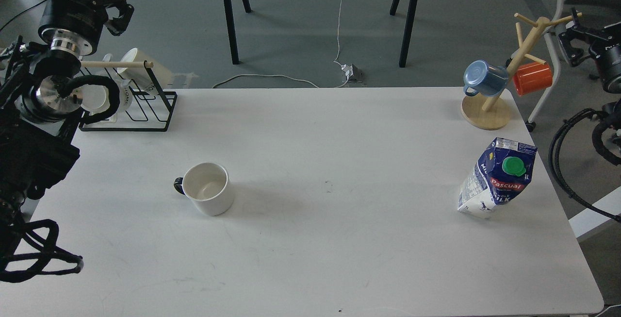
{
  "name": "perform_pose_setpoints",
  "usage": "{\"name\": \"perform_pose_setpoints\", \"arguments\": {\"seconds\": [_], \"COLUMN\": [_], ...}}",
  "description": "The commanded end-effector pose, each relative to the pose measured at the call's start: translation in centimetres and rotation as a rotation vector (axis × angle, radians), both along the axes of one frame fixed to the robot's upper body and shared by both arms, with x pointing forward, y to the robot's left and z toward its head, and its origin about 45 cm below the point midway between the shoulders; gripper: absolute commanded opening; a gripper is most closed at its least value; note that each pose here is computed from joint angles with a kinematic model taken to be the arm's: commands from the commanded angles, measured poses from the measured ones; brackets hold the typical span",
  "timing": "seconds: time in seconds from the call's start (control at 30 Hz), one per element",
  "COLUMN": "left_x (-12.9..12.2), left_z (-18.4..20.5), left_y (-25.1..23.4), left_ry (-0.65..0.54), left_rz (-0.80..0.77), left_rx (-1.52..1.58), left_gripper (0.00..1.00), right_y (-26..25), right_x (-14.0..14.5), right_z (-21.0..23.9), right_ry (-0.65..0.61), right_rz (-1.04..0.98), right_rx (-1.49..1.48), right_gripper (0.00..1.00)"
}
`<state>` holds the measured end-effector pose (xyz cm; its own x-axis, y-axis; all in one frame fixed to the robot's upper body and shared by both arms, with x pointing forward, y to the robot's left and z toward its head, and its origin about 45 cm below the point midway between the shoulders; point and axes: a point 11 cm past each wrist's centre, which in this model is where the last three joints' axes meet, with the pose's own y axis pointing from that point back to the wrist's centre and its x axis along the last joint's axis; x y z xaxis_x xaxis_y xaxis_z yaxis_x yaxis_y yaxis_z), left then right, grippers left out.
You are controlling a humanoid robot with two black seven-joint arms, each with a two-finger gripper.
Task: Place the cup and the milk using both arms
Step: 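Lower the left gripper from the dish rack toward the white mug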
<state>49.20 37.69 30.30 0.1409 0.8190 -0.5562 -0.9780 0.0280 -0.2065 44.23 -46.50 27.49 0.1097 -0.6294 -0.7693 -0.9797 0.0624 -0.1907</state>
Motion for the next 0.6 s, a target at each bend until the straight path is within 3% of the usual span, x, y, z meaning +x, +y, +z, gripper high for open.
{"name": "perform_pose_setpoints", "arguments": {"seconds": [0.0, 0.23, 0.37, 0.57], "left_x": [0.0, -0.4, -1.5, -5.3], "left_z": [0.1, 0.1, -0.1, 0.7], "left_y": [0.0, 0.2, -2.2, -3.1], "left_ry": [-0.01, -0.028, -0.064, -0.043], "left_rz": [-0.001, -0.04, -0.194, -0.398], "left_rx": [0.0, 0.004, 0.068, 0.545], "left_gripper": [0.99, 0.99, 0.99, 0.99], "right_y": [0.1, 0.6, 1.3, 1.6], "right_x": [0.0, 0.1, 0.0, -1.5], "right_z": [0.0, 1.3, 3.2, 1.4], "right_ry": [-0.001, -0.033, -0.079, -0.056], "right_rz": [0.002, 0.028, 0.068, 0.086], "right_rx": [-0.001, -0.012, -0.034, -0.025], "right_gripper": [0.99, 0.99, 0.99, 0.99]}}
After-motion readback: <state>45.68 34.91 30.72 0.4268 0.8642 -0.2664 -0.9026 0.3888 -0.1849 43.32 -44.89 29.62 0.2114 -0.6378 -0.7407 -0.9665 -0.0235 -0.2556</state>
